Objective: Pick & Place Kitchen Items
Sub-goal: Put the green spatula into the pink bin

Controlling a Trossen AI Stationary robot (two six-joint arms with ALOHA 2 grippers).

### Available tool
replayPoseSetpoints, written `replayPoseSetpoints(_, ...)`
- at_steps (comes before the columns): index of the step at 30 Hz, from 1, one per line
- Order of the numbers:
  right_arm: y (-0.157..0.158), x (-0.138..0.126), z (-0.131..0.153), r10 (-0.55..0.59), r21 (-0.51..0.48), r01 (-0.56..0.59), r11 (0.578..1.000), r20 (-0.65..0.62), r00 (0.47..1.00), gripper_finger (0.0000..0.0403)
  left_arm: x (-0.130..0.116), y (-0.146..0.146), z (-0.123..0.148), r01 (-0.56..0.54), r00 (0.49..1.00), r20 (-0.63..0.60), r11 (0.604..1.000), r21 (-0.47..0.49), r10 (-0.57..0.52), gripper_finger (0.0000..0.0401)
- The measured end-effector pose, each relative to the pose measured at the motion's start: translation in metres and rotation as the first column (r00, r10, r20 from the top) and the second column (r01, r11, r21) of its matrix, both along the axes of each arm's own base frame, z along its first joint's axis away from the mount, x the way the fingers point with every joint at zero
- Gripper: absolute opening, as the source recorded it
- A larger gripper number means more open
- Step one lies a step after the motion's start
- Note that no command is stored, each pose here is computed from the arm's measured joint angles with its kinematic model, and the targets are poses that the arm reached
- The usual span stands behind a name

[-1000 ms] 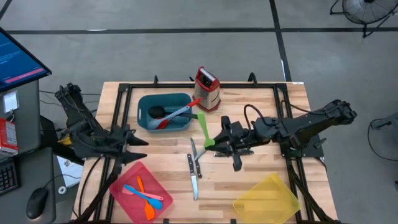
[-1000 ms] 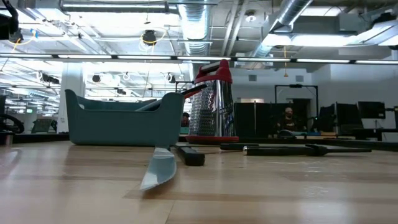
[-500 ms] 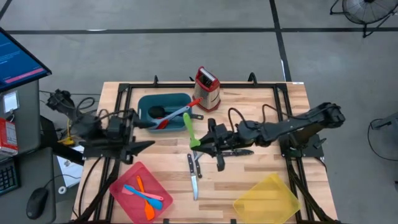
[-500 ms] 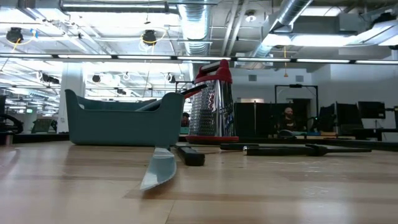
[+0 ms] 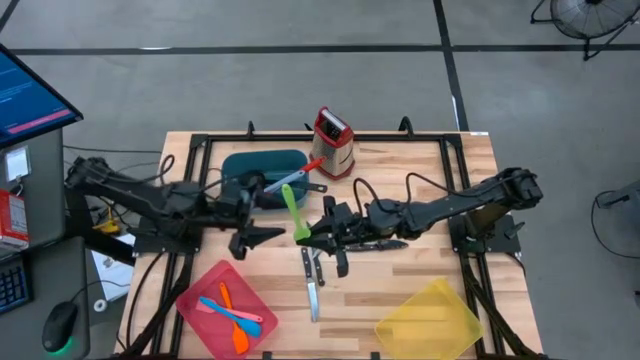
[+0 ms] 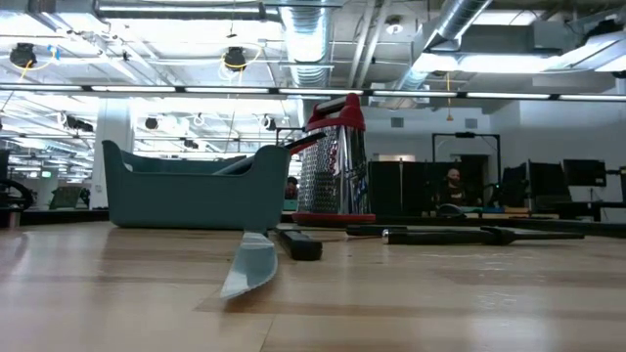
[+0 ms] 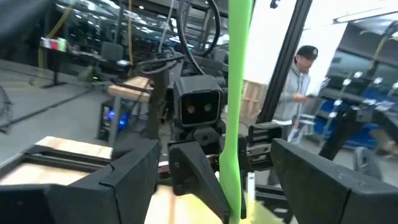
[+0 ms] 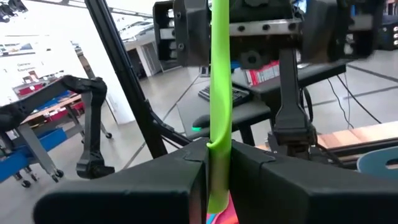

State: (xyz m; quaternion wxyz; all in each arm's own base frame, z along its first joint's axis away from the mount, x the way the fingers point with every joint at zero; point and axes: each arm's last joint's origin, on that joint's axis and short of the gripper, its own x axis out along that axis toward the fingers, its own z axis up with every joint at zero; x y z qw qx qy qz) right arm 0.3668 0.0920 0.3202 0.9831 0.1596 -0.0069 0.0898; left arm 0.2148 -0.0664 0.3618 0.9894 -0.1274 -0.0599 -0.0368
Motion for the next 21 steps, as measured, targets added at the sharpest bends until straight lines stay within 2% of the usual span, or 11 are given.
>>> replayPoseSetpoints(7,-0.002,0.0,-0.001,-0.007,-0.009,0.007,1.0,-0.009,1.0,0.0034,0.021,-0.001,-0.009,0.083,0.996,0.018,0.995,-0.049,-0.082,0.0292)
replayPoseSetpoints(14,-0.005,0.001,-0.001,-0.015,-0.013,0.015,1.0,-0.013,1.0,0.0034,0.034,-0.002,-0.017,0.089,0.996,0.005,0.993,-0.073,-0.089,0.0287)
replayPoseSetpoints(18,-0.005,0.001,-0.003,-0.015,-0.019,0.015,1.0,-0.033,0.999,0.0034,0.039,0.0,-0.021,0.082,0.996,-0.011,0.993,-0.087,-0.084,0.0254)
replayPoseSetpoints(21,-0.005,0.001,-0.006,-0.016,-0.025,0.014,1.0,-0.055,0.998,0.0034,0.039,0.001,-0.021,0.078,0.997,-0.01,0.993,-0.087,-0.079,0.0202)
